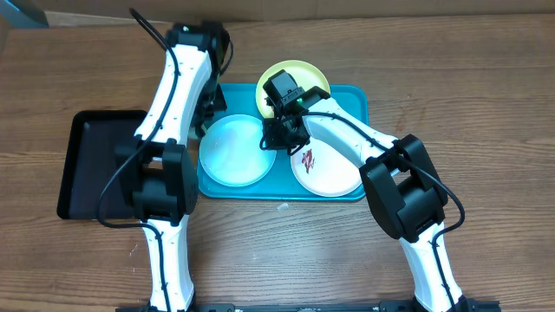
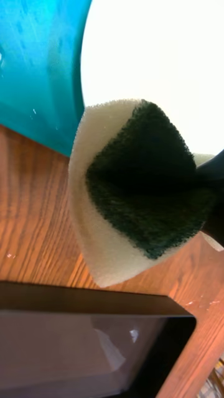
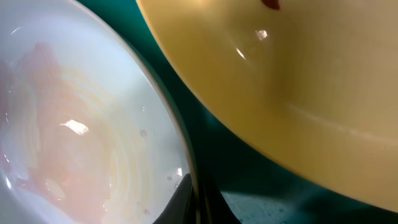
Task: Clean dirty plates on tray and stack at the side
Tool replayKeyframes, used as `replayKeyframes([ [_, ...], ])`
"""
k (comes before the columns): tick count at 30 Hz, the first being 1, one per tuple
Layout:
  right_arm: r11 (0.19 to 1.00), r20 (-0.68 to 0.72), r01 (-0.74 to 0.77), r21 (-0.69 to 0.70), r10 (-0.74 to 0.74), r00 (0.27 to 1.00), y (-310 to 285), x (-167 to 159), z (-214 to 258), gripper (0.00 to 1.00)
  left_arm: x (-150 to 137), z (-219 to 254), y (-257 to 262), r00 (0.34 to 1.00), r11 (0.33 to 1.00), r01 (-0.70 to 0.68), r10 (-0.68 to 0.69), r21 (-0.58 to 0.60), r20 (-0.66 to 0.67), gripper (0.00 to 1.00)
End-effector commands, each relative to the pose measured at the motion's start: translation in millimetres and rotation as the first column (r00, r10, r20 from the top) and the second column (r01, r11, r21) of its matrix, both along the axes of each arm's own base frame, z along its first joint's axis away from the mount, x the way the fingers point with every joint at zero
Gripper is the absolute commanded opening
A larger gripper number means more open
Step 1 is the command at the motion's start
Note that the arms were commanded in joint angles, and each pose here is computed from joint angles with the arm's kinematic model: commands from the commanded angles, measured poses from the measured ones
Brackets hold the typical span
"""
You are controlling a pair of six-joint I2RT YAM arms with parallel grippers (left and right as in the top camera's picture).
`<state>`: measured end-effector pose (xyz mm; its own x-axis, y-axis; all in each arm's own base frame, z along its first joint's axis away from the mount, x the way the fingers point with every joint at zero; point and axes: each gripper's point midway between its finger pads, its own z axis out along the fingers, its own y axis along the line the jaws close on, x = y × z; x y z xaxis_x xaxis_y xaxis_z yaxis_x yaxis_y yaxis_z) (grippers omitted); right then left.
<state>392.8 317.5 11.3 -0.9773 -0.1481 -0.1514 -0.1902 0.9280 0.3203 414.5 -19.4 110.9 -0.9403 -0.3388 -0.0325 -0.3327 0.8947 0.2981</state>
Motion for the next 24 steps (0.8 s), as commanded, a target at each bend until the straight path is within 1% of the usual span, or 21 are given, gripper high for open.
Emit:
replayKeyframes([
  [1,1.0,0.005,0.005,0.001,-0.005,1.0,-3,2,11,0.04,12,27,-1,0.995,0.997,-0.05,0.054,-0.053,0.083,0.04],
  [6,0.998,0.1,-0.037,0.043,0.033,0.994,4,13,70,0.04,21,62,9,0.981,0.986,-0.088,0.11,-0.139,0.157,0.04],
  [7,0.998,0.131,-0.041,0.045,0.035,0.991,4,16,85,0.04,24,69,12,0.979,0.982,-0.077,0.108,-0.173,0.176,0.04],
  [9,0.999,0.195,-0.046,0.02,0.042,0.98,1,22,109,0.04,27,79,26,0.968,0.975,-0.104,0.144,-0.195,0.207,0.04],
  [11,0.998,0.266,-0.043,-0.038,0.052,0.962,-7,28,131,0.04,26,83,43,0.958,0.967,-0.139,0.186,-0.215,0.217,0.04],
  [15,0.981,0.375,0.048,-0.187,0.026,0.927,-33,41,161,0.04,22,80,70,0.957,0.953,-0.162,0.215,-0.256,0.196,0.04],
  [18,0.95,0.439,0.117,-0.29,0.023,0.898,-51,47,179,0.04,16,74,92,0.95,0.944,-0.215,0.261,-0.25,0.173,0.04],
  [24,0.884,0.501,0.129,-0.449,0.13,0.856,-64,45,197,0.04,4,64,122,0.934,0.923,-0.293,0.333,-0.251,0.132,0.04],
])
